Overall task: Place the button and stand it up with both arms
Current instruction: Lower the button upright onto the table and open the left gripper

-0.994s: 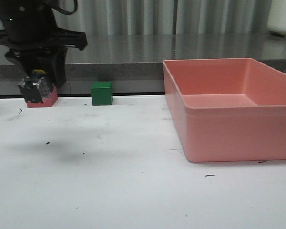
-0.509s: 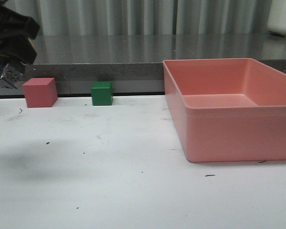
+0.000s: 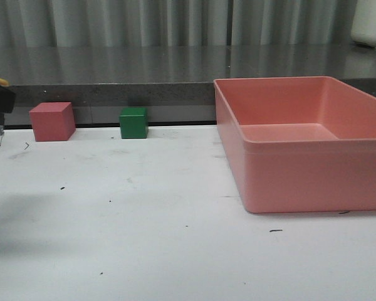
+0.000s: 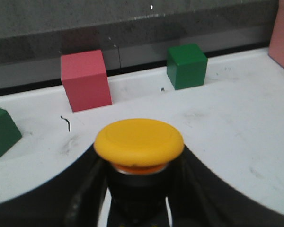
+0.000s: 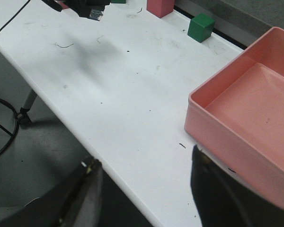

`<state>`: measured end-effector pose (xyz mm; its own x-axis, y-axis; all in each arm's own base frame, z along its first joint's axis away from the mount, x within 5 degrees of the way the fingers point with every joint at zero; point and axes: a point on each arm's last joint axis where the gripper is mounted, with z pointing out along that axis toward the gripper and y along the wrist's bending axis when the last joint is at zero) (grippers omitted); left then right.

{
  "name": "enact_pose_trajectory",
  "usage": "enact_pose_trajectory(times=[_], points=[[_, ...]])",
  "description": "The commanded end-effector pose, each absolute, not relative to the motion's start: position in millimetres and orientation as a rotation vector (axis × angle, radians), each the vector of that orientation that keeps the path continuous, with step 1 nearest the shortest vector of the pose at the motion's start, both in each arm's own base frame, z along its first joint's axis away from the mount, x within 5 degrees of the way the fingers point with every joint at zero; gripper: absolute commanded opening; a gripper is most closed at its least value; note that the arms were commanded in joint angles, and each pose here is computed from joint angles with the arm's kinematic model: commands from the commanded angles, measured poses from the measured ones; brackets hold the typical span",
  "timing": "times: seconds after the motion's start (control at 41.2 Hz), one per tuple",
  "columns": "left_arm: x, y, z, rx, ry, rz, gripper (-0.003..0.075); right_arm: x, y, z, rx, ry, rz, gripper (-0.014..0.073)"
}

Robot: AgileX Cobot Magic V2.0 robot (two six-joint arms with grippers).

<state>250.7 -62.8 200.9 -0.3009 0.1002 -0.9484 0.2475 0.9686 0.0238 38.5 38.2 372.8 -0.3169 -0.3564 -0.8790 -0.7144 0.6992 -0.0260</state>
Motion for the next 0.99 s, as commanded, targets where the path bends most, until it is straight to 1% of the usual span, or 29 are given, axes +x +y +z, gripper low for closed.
enact_pose_trajectory(times=[0.0, 0.121, 0.218, 0.388, 0.655, 0.776, 0.97], points=[[257.8, -64.4, 215.9, 0.205, 1.696, -0.208, 0.0220, 40.6, 39.1, 384.2, -0.806, 1.847, 0.464, 0.0436], [264.8, -71.5, 201.7, 0.253, 1.674, -0.252, 0.0220, 40.6, 39.1, 384.2, -0.806, 1.847, 0.464, 0.0436], [270.0, -73.2, 189.7, 0.222, 1.678, -0.286, 0.0220, 40.6, 39.1, 384.2, -0.806, 1.847, 0.464, 0.0436], [277.2, -75.8, 173.2, 0.209, 1.629, -0.312, 0.0220, 40.6, 39.1, 384.2, -0.806, 1.847, 0.464, 0.0436], [283.7, -78.1, 152.8, 0.195, 1.557, -0.337, 0.0220, 40.6, 39.1, 384.2, -0.806, 1.847, 0.464, 0.0436], [288.0, -79.1, 143.3, 0.191, 1.554, -0.341, 0.0220, 40.6, 39.1, 384.2, -0.806, 1.847, 0.464, 0.0436], [294.9, -80.6, 136.6, 0.189, 1.563, -0.340, 0.0220, 40.6, 39.1, 384.2, -0.806, 1.847, 0.464, 0.0436]])
